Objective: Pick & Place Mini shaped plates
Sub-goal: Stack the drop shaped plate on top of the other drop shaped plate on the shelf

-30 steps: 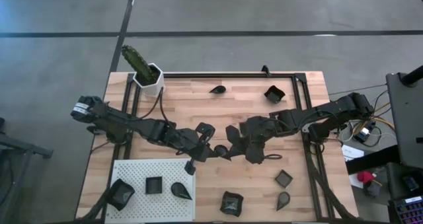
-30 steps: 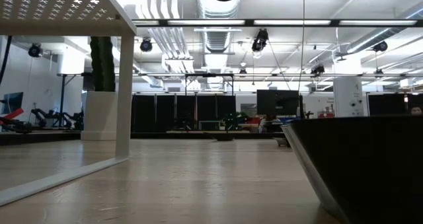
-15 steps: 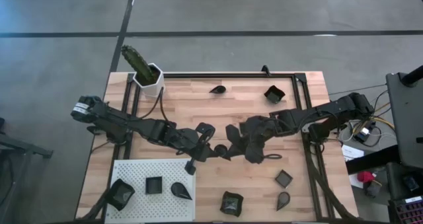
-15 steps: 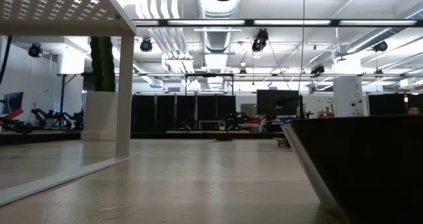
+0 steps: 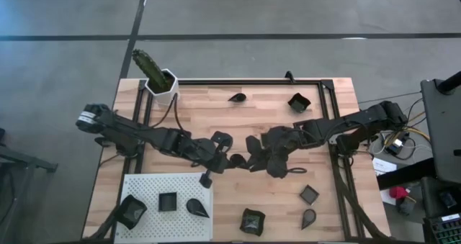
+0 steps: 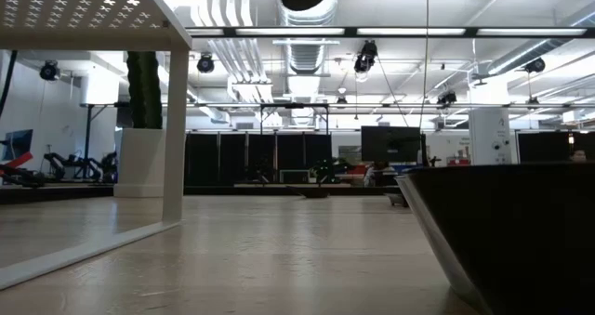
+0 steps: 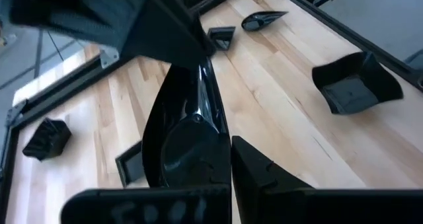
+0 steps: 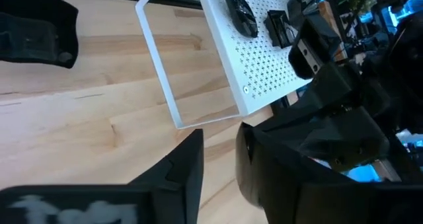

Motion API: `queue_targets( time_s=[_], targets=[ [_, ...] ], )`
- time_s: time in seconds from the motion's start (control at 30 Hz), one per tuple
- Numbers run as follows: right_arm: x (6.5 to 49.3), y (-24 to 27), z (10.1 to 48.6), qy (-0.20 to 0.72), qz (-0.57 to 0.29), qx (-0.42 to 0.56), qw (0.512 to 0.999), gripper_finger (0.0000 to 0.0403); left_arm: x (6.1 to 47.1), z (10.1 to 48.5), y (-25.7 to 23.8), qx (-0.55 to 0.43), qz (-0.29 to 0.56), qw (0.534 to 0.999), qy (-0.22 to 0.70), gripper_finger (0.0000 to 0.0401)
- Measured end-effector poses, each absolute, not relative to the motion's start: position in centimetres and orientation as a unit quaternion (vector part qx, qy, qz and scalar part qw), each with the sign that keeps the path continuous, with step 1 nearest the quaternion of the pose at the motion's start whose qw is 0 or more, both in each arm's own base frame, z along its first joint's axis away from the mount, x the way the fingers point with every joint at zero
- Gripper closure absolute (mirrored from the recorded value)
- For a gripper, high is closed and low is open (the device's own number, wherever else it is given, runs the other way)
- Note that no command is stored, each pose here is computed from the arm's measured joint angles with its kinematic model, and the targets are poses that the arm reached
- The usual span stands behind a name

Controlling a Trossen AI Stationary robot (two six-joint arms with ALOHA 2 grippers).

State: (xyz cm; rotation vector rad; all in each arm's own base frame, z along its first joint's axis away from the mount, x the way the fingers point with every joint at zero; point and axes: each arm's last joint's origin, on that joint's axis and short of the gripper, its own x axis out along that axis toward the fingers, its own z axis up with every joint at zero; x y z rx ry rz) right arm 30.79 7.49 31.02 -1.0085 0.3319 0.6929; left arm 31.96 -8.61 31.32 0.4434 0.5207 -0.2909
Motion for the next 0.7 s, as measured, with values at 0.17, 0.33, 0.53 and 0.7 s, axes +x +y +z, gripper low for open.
queue_targets(
  time_s=[0.17,0.33,0.53,0.7],
  targets=[
    [30.7,7.4,32.0,0.149,0.308,-0.469,0.814,0.0278,30.8,31.4,-8.7,0.200,-0.148,0.925,0.288,0.0400],
    [30.9,7.1,33.1,0.171,0.246,-0.462,0.835,0.0279,29.2,32.0,-9.1,0.179,-0.155,0.920,0.311,0.0400],
    [31.0,7.0,34.4,0.173,0.212,-0.432,0.859,0.0286,26.8,33.1,-9.9,0.114,-0.153,0.924,0.333,0.0401],
    [31.0,7.0,35.3,0.165,0.203,-0.417,0.870,0.0293,24.7,33.1,-11.2,0.072,-0.158,0.911,0.374,0.0401]
  ],
)
